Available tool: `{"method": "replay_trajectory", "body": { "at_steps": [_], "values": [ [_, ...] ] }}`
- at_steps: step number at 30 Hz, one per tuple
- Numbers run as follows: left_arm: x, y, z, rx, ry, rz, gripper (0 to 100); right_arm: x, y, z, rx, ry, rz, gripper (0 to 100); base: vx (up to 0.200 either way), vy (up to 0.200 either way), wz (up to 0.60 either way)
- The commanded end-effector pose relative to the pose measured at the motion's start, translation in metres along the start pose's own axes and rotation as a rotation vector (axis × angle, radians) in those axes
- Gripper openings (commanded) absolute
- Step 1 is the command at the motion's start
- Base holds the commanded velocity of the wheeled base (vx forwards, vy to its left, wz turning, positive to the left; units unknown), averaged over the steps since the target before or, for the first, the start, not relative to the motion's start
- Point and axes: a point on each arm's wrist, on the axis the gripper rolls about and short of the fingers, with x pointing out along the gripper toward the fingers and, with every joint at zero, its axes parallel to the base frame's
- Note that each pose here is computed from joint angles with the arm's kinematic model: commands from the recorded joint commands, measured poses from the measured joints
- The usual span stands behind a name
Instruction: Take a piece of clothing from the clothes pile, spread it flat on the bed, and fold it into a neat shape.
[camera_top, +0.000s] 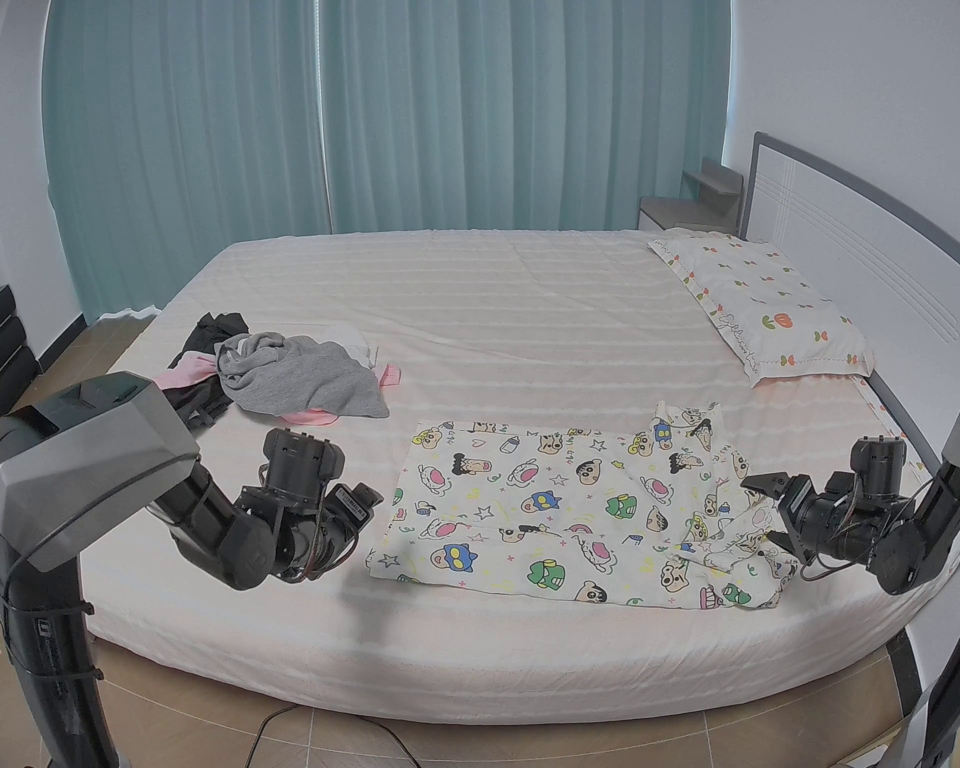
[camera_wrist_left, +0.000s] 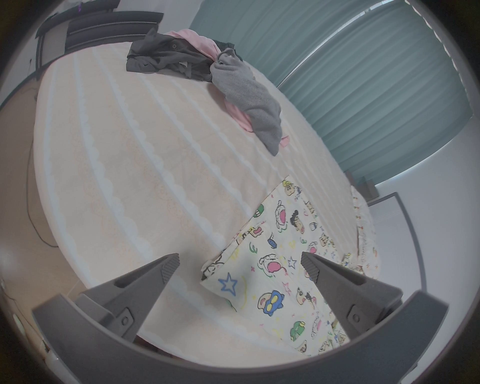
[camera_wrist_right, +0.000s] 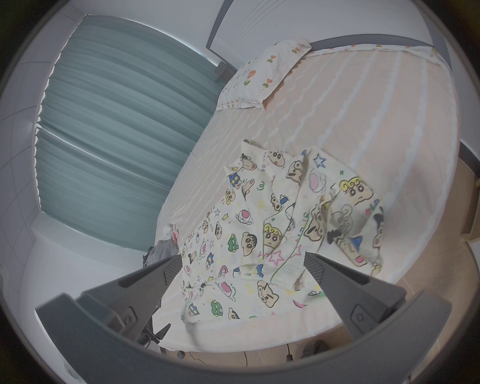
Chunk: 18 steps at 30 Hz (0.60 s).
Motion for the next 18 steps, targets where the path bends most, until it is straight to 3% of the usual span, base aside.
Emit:
{"method": "replay_trajectory", "body": {
  "at_steps": [1, 18],
  "values": [
    [-0.017, 0.019, -0.009, -0.029, 0.011, -0.015, 100, 0.018, -0.027, -0.035, -0.012, 0.092, -0.105, 100, 0.0, 0.0, 0.0],
    [-0.011, 0.029, -0.015, -0.033, 0.01, -0.013, 100, 0.041, -0.044, -0.04, -0.041, -0.004, -0.114, 100, 0.0, 0.0, 0.0]
  ]
}}
